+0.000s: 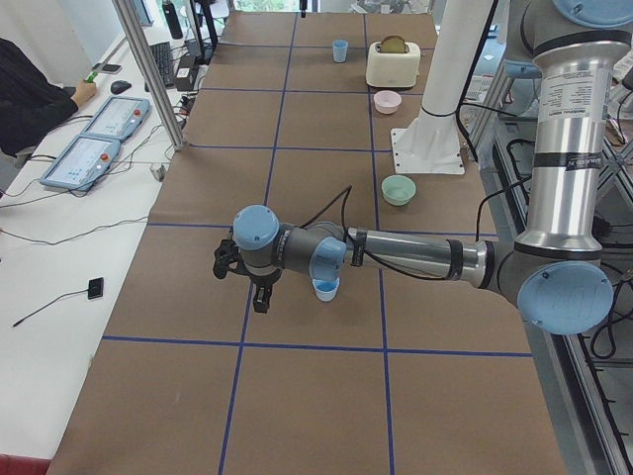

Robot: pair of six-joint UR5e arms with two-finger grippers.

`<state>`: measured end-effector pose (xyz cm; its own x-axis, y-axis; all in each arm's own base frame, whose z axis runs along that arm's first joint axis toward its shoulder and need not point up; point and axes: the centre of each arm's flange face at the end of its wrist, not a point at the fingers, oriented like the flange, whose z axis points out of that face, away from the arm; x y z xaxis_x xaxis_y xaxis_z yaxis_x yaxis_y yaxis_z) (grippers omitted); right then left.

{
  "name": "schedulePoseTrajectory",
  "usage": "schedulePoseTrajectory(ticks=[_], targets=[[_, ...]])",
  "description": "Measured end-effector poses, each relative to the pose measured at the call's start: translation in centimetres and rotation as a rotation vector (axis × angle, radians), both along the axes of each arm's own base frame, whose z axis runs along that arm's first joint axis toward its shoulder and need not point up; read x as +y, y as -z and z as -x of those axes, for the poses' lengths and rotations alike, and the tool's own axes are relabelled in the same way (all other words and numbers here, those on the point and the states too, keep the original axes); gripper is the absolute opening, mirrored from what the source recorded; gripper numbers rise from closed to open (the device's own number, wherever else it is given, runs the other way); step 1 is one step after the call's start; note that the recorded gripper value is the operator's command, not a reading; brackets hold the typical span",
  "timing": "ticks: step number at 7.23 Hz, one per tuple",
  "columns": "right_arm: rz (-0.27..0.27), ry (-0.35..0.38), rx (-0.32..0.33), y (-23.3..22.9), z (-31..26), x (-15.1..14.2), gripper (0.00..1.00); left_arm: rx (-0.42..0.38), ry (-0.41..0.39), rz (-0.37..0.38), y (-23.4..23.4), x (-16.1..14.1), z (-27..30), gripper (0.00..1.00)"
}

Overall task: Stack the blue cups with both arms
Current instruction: 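Lower both grippers toward the light blue cups on each side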

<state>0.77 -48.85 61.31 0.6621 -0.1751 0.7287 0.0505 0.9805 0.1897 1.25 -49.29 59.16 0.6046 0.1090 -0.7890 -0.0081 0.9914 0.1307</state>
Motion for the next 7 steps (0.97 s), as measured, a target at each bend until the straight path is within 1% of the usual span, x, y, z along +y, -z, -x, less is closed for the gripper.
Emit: schedulePoseTrajectory(ticks=[2,4,5,6,7], targets=[[-0.012,0.006,-0.023,-3.1,-0.4,5.3,1.0,0.027,0.005,-0.006,-2.0,4.1,-2.7,0.96],[-0.025,0.01,-0.028,-5.2,-0.8,9.5,1.0,0.037,-0.008,0.0,-3.5,7.5,-5.3,0.95],[-0.031,0.014,-0.03,-5.9,-0.8,11.0,1.0,0.021,-0.016,-0.001,-4.1,8.8,-6.8,0.92],[-0.036,0.019,-0.032,-6.3,-0.7,11.9,1.0,0.011,-0.032,-0.001,-4.6,9.9,-8.1,0.91],[-0.038,0.024,-0.032,-6.5,-0.6,12.3,1.0,0.009,-0.049,0.005,-4.8,10.6,-9.2,0.87]])
